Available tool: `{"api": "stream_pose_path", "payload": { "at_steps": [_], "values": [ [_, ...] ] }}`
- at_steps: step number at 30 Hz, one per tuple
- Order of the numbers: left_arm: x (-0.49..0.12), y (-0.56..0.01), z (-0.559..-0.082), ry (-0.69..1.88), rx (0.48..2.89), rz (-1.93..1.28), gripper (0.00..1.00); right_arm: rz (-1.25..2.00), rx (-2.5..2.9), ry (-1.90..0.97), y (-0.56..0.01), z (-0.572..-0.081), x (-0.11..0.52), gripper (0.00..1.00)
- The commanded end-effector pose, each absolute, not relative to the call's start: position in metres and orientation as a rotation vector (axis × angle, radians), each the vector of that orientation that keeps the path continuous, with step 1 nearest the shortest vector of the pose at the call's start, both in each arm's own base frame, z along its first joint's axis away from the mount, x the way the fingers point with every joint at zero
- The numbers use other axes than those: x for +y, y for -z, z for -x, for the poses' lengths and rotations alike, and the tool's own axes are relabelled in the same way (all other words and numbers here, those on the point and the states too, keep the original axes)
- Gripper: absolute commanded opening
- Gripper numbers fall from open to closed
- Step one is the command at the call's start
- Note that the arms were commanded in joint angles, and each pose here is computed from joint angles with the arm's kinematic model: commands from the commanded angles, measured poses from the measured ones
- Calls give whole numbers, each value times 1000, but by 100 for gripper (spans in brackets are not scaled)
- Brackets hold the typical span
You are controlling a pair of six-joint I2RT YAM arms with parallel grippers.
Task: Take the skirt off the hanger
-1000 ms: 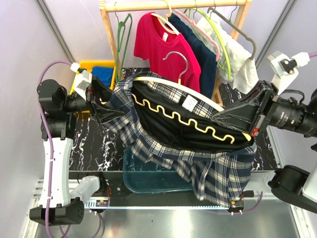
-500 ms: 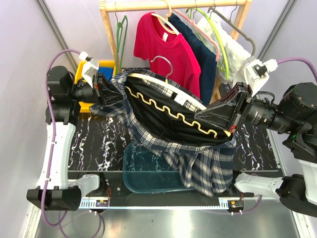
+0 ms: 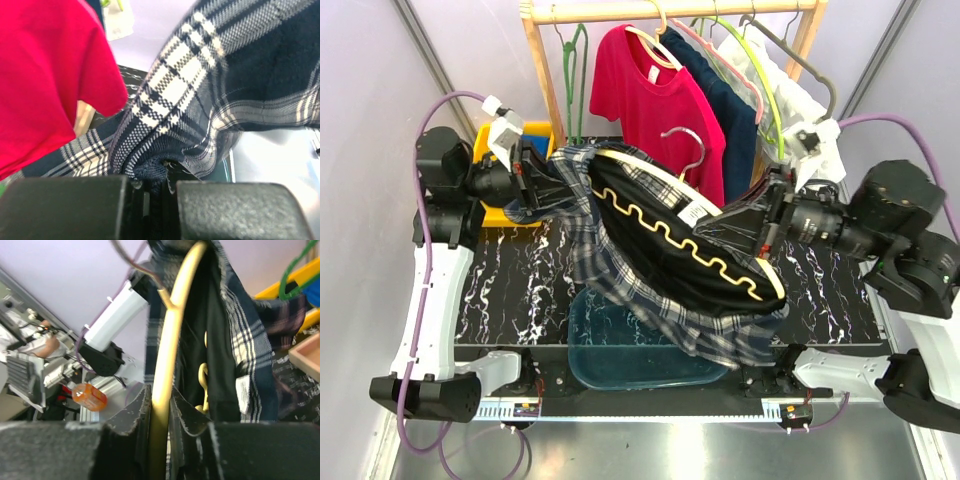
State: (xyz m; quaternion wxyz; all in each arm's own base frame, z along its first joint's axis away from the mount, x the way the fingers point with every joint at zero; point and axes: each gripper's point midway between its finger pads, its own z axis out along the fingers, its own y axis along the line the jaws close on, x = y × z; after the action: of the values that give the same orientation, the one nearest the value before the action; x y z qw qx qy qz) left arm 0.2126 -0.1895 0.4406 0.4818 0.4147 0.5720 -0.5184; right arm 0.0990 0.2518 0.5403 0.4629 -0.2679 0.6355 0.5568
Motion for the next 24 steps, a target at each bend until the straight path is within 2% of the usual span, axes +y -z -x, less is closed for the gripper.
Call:
{"api": "stream_pose_path", "payload": {
  "at_steps": [1,3,4,6,12,18,24],
  "values": [
    [-194,-474,-155,1263,1162,-1257,0,619,1664,-1236,-507,-146,279,22],
    [-194,-473,-157,1263,1169,-1245,0,630,1680,-1223,-501,-148,281,20],
    [-194,-475,-156,1261,1164,-1246,0,627,1690,-1215,-499,-149,281,9],
    [-194,-475,-157,1265,1166,-1242,0,622,1696,-1206,-496,-151,281,0],
    [-193,-477,-160,1255,1169,-1220,0,577,1663,-1119,-501,-156,263,0],
    [-183,-480,-171,1208,1191,-1182,0,468,1590,-978,-498,-137,195,0],
    [-179,-483,-178,1190,1208,-1151,0,338,1528,-966,-495,-108,138,0]
  ]
}}
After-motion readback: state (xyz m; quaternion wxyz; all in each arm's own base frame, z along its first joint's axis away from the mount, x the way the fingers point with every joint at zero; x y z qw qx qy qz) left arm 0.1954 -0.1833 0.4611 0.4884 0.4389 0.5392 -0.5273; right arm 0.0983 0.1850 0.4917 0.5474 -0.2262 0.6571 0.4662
